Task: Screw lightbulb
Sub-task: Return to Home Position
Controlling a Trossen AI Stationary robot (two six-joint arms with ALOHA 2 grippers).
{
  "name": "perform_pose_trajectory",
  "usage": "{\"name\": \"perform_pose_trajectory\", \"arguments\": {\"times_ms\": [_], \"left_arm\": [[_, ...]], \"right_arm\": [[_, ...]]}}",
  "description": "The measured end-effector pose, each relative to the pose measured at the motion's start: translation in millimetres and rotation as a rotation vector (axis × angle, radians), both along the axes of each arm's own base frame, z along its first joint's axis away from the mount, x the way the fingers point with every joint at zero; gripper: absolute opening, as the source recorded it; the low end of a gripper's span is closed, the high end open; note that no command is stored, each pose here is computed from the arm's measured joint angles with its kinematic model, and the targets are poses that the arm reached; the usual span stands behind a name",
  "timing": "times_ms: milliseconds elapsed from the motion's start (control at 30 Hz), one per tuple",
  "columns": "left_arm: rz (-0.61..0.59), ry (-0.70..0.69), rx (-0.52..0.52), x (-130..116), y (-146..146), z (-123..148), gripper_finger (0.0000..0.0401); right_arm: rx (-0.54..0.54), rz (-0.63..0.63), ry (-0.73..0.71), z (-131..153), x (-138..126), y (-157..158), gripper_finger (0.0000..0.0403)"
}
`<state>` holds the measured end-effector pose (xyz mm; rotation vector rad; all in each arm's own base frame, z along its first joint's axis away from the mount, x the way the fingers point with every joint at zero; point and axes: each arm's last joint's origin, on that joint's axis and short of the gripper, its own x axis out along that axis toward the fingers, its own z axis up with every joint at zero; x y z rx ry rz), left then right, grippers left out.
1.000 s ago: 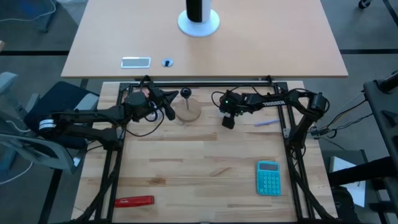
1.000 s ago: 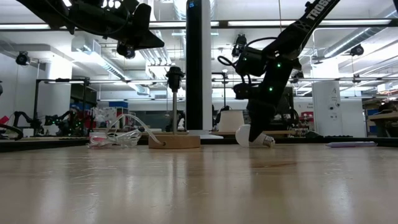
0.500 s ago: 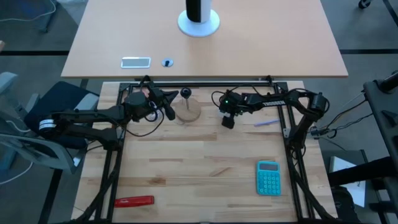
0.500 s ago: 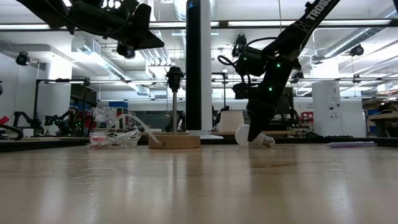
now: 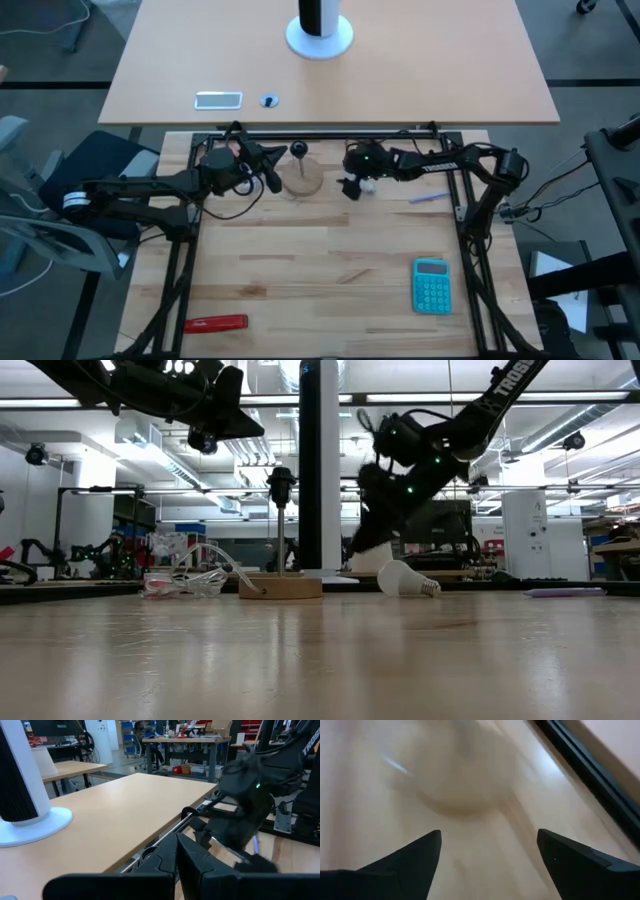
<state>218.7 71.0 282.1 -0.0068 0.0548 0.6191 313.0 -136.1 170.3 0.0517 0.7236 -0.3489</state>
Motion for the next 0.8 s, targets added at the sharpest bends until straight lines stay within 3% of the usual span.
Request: {"name": "perform_pose_trajectory", "arguments": {"times_ms": [300, 433, 633, 800], "left_arm": [[0.0, 0.0, 0.0, 0.0, 0.0, 0.0, 0.0], [0.0, 0.0, 0.0, 0.0, 0.0, 0.0, 0.0], [0.0, 0.0, 0.0, 0.0, 0.0, 0.0, 0.0], [0.0, 0.0, 0.0, 0.0, 0.0, -0.1, 0.0]], "right_arm": [[0.202, 0.467, -0.415, -20.2, -7.4, 51.8, 0.0324], [0.162, 0.588, -0.537, -21.7, -20.8, 86.8, 0.0319], [0.101, 0.628, -0.799, 28.9, -47.4, 100.9, 0.0307], [0.108, 0.629, -0.838, 69.0, -75.9, 106.0, 0.0297]]}}
